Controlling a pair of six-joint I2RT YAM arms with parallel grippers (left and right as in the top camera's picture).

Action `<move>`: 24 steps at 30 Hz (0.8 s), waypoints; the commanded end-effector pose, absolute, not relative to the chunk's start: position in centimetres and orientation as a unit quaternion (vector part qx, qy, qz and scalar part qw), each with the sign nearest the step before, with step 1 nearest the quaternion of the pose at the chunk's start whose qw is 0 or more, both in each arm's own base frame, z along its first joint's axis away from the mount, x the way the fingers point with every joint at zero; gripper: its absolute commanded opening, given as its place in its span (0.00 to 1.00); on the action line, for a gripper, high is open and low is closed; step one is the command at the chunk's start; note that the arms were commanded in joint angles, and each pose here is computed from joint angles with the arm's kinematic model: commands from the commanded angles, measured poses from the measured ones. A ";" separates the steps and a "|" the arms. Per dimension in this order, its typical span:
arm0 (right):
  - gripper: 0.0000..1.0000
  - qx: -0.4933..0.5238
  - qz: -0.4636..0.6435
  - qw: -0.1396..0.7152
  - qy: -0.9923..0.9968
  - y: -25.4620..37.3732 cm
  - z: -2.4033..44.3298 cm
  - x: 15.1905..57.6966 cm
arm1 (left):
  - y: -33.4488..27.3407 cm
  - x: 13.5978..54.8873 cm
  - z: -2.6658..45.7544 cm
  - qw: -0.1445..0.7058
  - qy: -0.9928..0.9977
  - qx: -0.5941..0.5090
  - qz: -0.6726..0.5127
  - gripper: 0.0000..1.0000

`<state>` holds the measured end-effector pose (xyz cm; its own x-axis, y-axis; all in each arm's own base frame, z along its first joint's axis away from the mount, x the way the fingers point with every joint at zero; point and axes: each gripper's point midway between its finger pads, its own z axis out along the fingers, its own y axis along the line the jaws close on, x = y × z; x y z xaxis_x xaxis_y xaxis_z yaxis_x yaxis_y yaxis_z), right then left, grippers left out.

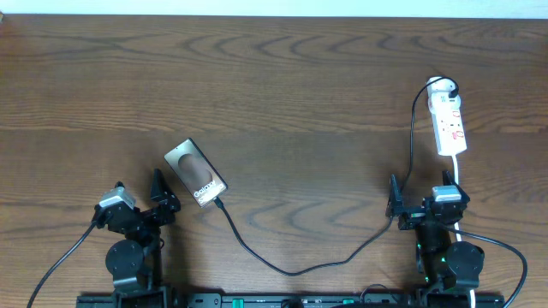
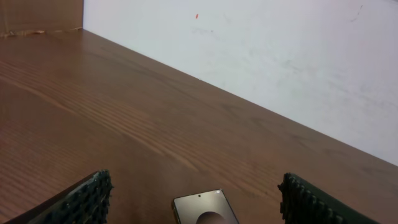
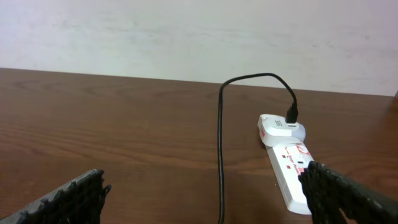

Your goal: Plug charger to phone and switch on socket

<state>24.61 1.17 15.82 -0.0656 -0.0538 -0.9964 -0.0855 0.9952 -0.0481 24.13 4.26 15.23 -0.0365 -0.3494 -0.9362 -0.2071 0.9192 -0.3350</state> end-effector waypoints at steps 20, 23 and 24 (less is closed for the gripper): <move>0.99 -0.053 0.008 0.683 0.729 1.3 15.8 24.6 | 4.5 24.0 13.6 0.647 0.735 -0.197 -0.042 0.84; 0.99 -0.053 0.008 0.683 0.729 1.3 15.8 24.6 | 4.5 24.0 13.6 0.648 0.735 -0.197 -0.042 0.84; 0.99 -0.053 0.008 0.683 0.729 1.3 15.8 24.6 | 4.3 24.0 13.7 0.650 0.734 -0.194 -0.044 0.84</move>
